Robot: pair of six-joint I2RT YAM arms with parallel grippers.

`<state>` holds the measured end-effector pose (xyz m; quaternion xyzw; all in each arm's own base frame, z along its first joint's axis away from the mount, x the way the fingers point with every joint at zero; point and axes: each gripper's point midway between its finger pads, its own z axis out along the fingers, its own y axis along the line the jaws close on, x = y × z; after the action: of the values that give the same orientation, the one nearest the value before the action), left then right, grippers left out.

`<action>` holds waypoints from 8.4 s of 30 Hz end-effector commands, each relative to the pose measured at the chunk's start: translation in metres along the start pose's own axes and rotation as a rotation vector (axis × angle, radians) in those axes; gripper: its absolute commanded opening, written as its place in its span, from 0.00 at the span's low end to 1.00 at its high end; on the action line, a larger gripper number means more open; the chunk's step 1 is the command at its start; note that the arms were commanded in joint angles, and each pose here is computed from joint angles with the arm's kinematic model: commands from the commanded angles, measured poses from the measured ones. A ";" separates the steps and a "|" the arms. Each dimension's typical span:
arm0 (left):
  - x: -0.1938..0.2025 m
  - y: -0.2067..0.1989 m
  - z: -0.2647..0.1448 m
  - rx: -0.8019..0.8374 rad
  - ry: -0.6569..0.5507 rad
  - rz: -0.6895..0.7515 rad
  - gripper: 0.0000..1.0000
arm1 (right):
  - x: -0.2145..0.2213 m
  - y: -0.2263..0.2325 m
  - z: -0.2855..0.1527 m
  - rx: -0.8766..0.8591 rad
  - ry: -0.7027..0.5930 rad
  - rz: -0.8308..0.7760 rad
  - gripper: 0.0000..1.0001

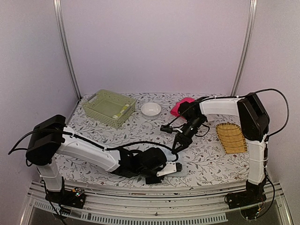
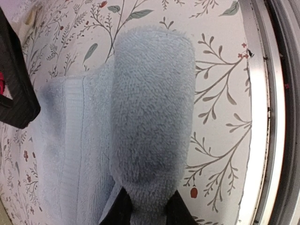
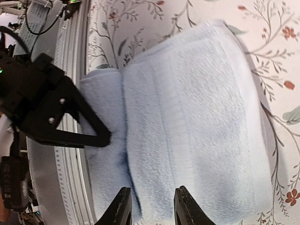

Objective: Roll the towels
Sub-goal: Roll the towel at the center of the board.

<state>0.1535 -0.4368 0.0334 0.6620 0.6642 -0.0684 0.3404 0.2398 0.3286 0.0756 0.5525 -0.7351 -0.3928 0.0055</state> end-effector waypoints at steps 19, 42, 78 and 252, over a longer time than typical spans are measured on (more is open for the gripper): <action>0.006 -0.026 -0.012 0.487 0.056 -0.318 0.13 | 0.006 -0.040 0.013 0.133 0.031 0.061 0.32; 0.041 -0.011 0.021 0.737 0.164 -0.698 0.14 | -0.033 0.130 -0.105 0.341 -0.268 -0.536 0.52; 0.056 0.030 0.008 0.609 0.064 -0.892 0.42 | 0.066 0.057 0.082 0.200 0.166 -0.433 0.13; 0.059 0.031 0.000 0.234 0.085 -0.545 0.26 | -0.042 0.094 -0.096 0.338 -0.252 -0.409 0.44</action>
<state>0.1975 -0.4061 0.0388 0.5251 0.7803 -0.1772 0.2897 0.2083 0.3162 0.2313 0.6340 -0.6468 -0.3602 -0.2235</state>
